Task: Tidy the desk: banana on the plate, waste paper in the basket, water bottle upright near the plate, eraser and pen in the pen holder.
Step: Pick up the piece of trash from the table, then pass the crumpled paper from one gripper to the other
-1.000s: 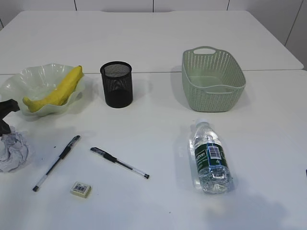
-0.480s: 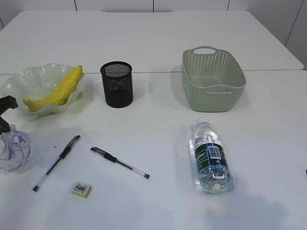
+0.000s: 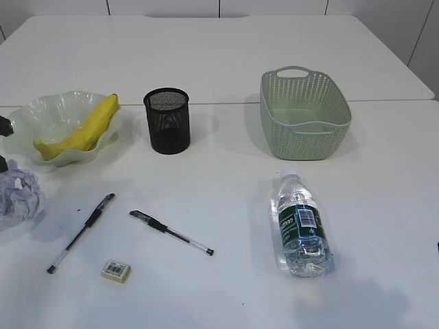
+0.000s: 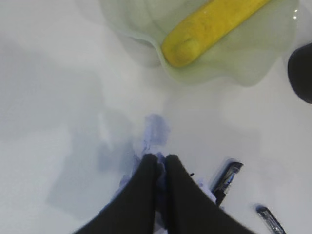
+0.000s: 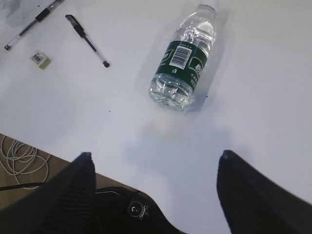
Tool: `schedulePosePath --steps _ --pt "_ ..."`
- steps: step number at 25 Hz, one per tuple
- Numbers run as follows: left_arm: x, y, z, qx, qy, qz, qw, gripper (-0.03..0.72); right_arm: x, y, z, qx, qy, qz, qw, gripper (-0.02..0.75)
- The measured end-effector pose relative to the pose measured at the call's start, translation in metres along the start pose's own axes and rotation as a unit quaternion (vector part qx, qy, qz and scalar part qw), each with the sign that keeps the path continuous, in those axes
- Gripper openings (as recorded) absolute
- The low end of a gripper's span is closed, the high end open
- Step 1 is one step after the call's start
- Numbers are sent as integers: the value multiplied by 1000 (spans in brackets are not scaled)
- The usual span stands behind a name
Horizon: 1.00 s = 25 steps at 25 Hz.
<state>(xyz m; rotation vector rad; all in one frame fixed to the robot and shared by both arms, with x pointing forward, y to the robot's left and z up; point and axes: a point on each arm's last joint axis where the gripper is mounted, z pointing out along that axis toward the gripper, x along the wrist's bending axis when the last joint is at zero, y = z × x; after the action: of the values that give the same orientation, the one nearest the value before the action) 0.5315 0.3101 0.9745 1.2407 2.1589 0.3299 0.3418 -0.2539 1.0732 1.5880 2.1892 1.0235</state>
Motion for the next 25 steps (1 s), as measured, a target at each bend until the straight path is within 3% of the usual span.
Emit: schedulePosePath --steps 6,12,19,25 --pt "-10 4 -35 -27 -29 15 999 4 0 0 0 0 0 0 1000 573" --pt "-24 2 -81 -63 -70 59 994 4 0 0 0 0 0 0 1000 573" --pt "-52 -20 -129 -81 -146 111 980 4 0 0 0 0 0 0 1000 573" --pt "-80 -47 -145 -52 -216 158 962 4 0 0 0 0 0 0 1000 573"
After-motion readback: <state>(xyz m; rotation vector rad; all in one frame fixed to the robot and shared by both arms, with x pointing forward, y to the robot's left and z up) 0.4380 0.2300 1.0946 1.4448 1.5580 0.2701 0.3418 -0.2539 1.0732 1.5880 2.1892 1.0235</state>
